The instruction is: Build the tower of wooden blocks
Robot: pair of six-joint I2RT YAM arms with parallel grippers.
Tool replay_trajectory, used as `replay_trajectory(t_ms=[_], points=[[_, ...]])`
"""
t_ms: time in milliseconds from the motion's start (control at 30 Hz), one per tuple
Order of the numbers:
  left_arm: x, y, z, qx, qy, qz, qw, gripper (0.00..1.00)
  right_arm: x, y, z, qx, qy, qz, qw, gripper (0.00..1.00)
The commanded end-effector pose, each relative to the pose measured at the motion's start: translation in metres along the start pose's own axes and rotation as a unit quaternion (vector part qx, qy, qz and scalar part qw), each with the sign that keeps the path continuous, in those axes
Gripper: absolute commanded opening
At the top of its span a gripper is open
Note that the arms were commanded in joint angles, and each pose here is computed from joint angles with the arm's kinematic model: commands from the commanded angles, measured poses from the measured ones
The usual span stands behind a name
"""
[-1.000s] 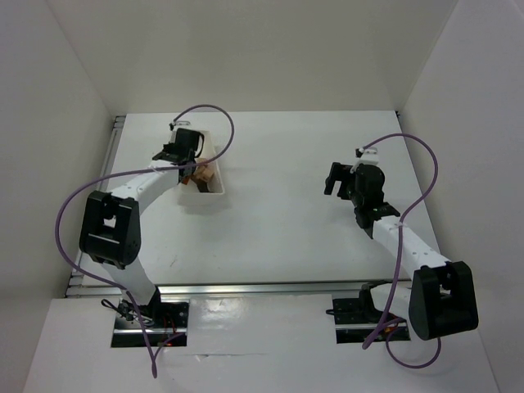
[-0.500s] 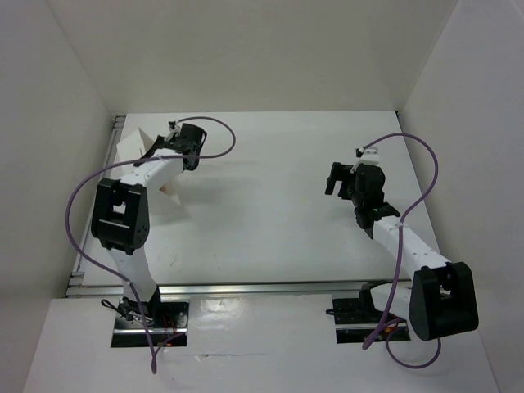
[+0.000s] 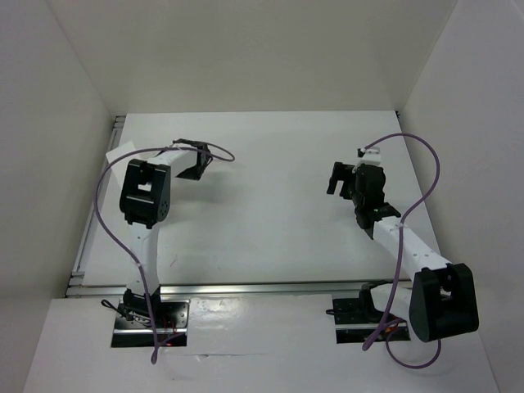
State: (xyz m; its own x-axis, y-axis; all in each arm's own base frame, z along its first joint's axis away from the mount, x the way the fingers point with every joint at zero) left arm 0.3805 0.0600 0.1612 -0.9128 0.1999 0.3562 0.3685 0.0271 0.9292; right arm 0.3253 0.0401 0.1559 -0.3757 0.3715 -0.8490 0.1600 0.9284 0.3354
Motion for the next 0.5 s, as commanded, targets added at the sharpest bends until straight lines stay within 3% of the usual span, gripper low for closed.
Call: replay_trajectory(t_ms=[0, 233, 333, 367, 467], points=[[0.004, -0.014, -0.003, -0.038, 0.011, 0.22, 0.975, 0.0, -0.021, 0.002, -0.004, 0.005, -0.038, -0.002, 0.999, 1.0], [-0.057, -0.051, -0.053, -0.055, -0.044, 0.306, 0.949, 0.0, -0.019, -0.001, 0.0, 0.016, -0.039, -0.003, 0.999, 1.0], [-0.079, -0.089, -0.074, -0.014, -0.091, 0.38, 0.92, 0.0, -0.02, -0.002, 0.0, 0.02, -0.041, -0.003, 0.999, 1.0], [-0.092, -0.11, -0.086, -0.003, -0.13, 0.425, 0.896, 0.0, -0.02, -0.002, 0.0, 0.02, -0.041, -0.003, 0.999, 1.0], [-0.113, -0.125, -0.105, -0.01, -0.208, 0.437, 0.875, 0.0, -0.02, -0.008, -0.002, 0.038, -0.049, -0.002, 0.998, 1.0]])
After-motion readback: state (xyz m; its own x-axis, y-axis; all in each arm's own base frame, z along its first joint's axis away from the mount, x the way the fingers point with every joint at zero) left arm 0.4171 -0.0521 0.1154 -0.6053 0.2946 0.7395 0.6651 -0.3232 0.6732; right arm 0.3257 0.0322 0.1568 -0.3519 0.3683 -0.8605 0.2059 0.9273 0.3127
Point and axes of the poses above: each gripper's point midway between its finger pads, its own z axis out along the fingers, its own y axis along the line the jaws close on, x = y × z, the point moved 4 cm from there along -z, back along the fingers, and after that the axes turned 13 degrees about z, right-handed, at the moved point
